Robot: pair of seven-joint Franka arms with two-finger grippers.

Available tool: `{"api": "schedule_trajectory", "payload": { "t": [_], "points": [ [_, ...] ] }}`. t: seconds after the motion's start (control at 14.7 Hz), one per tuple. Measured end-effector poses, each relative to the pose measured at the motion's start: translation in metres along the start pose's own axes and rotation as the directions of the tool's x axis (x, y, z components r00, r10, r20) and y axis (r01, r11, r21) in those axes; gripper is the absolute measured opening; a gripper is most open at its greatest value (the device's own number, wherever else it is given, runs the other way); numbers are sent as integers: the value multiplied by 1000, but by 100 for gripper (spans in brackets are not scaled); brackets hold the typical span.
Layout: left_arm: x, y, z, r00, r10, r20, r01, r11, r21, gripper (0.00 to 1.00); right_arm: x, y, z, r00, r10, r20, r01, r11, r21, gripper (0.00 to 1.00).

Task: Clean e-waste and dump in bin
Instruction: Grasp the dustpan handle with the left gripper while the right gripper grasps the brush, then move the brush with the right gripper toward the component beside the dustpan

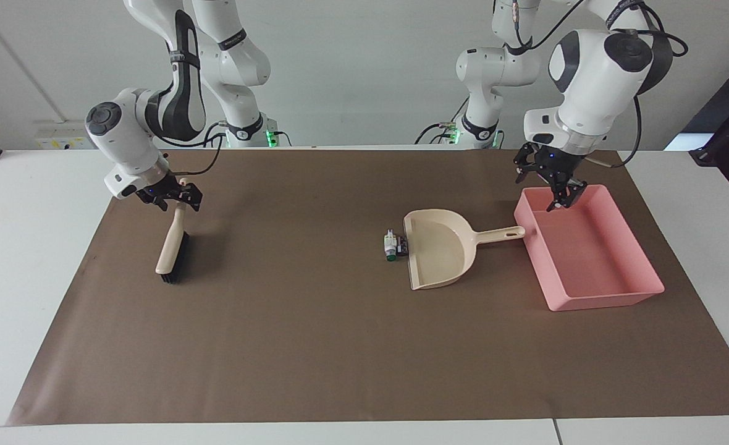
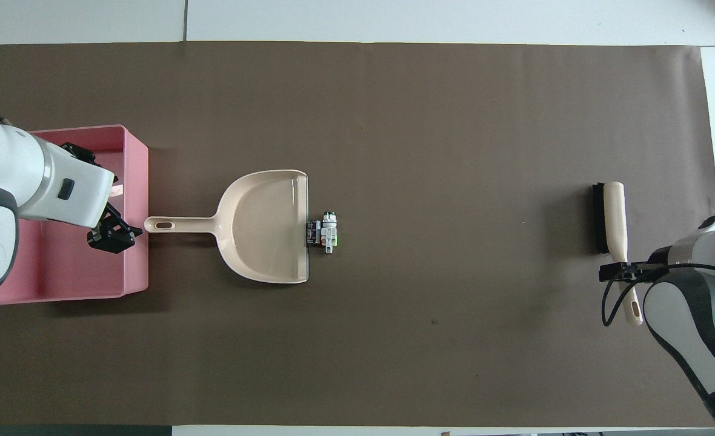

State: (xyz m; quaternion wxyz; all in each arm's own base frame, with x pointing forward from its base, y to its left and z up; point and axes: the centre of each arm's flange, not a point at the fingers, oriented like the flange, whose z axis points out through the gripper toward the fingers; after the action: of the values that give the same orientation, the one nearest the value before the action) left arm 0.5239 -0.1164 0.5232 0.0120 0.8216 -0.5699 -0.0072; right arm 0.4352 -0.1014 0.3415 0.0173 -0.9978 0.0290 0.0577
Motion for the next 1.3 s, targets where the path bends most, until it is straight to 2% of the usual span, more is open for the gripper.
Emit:
{"api": "schedule_trajectory", "payload": {
  "t": [0.2,0.27,0.55,0.61,0.75,0.95,1.09,1.3],
  "points": [
    [15,13,33,994,103,47,-104,994,18,96,-1,0,1,1000,0,3,0,1000,1,86],
    [20,17,47,989,130,66,-132,991,36,95,-1,0,2,1000,0,3,0,1000,1,79],
    [31,26,100,975,190,118,-198,979,52,93,-1,0,2,1000,0,3,0,1000,2,33],
    [35,25,113,970,196,145,-207,976,61,93,-1,0,1,1000,2,4,-2,1000,3,26],
    [48,28,135,961,200,191,-217,973,73,91,-1,-1,-2,1000,3,15,-3,1000,9,26],
    [67,34,162,955,215,203,-233,970,68,90,6,-11,-19,1000,2,27,-2,1000,10,26],
    [69,34,174,953,220,208,-236,970,56,90,17,-45,-50,1000,-2,29,2,1000,0,26],
    [72,39,184,948,233,215,-248,968,41,89,27,-122,-87,1000,-6,-3,6,1000,-23,26]
  ]
}}
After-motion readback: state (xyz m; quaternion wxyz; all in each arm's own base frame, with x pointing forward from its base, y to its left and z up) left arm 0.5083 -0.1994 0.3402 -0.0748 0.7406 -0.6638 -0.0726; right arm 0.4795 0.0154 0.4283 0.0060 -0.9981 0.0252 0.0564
